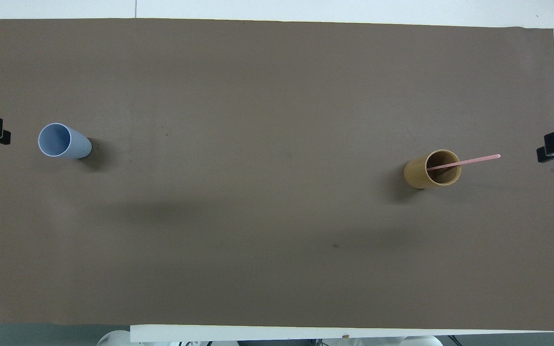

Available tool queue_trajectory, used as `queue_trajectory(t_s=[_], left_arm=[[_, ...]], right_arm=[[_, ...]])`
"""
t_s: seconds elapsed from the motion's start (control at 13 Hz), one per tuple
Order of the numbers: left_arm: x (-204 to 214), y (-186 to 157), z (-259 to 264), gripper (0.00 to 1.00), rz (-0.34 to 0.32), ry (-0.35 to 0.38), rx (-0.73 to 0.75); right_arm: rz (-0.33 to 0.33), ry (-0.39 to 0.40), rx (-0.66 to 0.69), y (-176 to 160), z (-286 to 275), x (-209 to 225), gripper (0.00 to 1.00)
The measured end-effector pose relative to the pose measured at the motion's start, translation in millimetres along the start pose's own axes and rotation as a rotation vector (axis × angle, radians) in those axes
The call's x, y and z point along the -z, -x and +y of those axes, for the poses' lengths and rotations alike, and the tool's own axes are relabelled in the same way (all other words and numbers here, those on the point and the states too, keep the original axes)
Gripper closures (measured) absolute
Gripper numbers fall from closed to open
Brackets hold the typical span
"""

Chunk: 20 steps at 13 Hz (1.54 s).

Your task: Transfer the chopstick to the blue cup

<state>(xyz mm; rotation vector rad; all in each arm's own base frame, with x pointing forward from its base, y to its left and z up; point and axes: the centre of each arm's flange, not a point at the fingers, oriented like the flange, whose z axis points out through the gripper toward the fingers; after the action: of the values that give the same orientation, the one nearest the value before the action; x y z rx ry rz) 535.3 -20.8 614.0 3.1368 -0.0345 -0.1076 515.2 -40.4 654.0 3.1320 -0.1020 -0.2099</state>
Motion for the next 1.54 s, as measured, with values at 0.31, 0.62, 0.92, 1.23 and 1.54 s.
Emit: queue_trajectory(t_s=[0.31, 0.62, 0.92, 1.23, 1.54], left_arm=[[0.0, 0.0, 0.0, 0.0, 0.0, 0.0, 0.0], [0.0, 0.0, 0.0, 0.0, 0.0, 0.0, 0.0], [0.0, 0.0, 0.0, 0.0, 0.0, 0.0, 0.0], [-9.0, 0.2, 3.4, 0.0, 0.005, 0.0, -0.006], [-113.4, -14.9, -37.8, 0.0, 0.129, 0.002, 0.069]], right_arm=[[-0.006, 0.0, 0.0, 0.8, -0.1, -2.7, 0.0], [-0.005, 0.001, 0.009, 2.0, -4.7, -2.2, 0.0], [-0.007, 0.001, 0.008, 2.6, -4.5, -2.5, 0.0], [-0.006, 0.001, 0.008, 3.2, -4.4, -2.3, 0.0], [-0.007, 0.001, 0.008, 3.6, -4.4, -2.5, 0.0]])
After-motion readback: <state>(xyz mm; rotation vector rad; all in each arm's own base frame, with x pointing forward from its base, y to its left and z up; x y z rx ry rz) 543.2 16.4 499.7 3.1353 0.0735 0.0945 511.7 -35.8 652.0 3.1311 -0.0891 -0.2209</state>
